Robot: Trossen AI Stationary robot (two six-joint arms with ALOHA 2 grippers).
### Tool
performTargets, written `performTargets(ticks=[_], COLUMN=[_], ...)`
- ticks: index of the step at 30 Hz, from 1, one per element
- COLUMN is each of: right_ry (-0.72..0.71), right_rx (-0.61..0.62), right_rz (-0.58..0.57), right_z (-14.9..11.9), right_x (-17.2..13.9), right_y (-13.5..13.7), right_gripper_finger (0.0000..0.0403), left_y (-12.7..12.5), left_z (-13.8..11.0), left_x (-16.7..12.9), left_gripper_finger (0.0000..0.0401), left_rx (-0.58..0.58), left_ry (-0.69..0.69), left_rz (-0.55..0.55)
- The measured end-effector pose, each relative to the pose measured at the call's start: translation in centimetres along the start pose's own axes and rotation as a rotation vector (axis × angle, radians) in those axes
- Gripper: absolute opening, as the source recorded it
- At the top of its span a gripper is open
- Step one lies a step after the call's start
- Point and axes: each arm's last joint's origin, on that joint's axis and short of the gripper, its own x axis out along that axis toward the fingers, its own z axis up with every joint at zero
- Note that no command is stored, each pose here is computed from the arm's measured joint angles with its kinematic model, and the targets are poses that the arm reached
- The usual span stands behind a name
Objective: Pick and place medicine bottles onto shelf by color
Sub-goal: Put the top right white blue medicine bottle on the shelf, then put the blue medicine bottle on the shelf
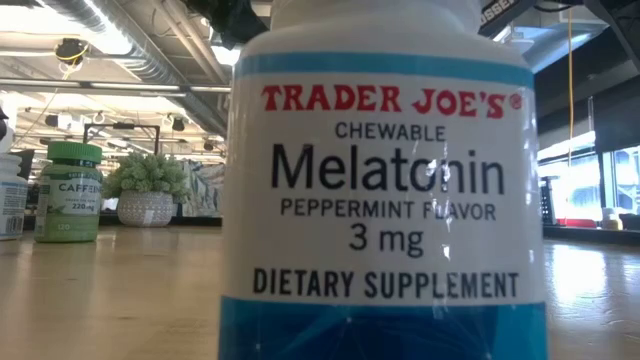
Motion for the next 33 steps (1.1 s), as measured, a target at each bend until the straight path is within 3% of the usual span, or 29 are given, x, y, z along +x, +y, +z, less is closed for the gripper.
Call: performTargets(ticks=[12,24,33], right_ry=[-0.028,-0.006,-0.031], right_rx=[-0.013,-0.107,-0.245], right_rz=[-0.051,0.062,0.131], right_z=[0.3,0.0,0.8], right_x=[0.1,-0.1,-4.4], right_y=[-0.1,1.3,3.7], right_gripper_finger=[0.0002,0.0002,0.0002], left_y=[0.0,0.0,0.0], left_z=[0.0,0.0,0.0], left_x=[0.0,0.0,-0.1], left_gripper_finger=[0.0027,0.0027,0.0027], left_rx=[0.0,0.0,-0.053], left_ry=[0.0,0.0,-0.002], left_rz=[0.0,0.0,-0.001])
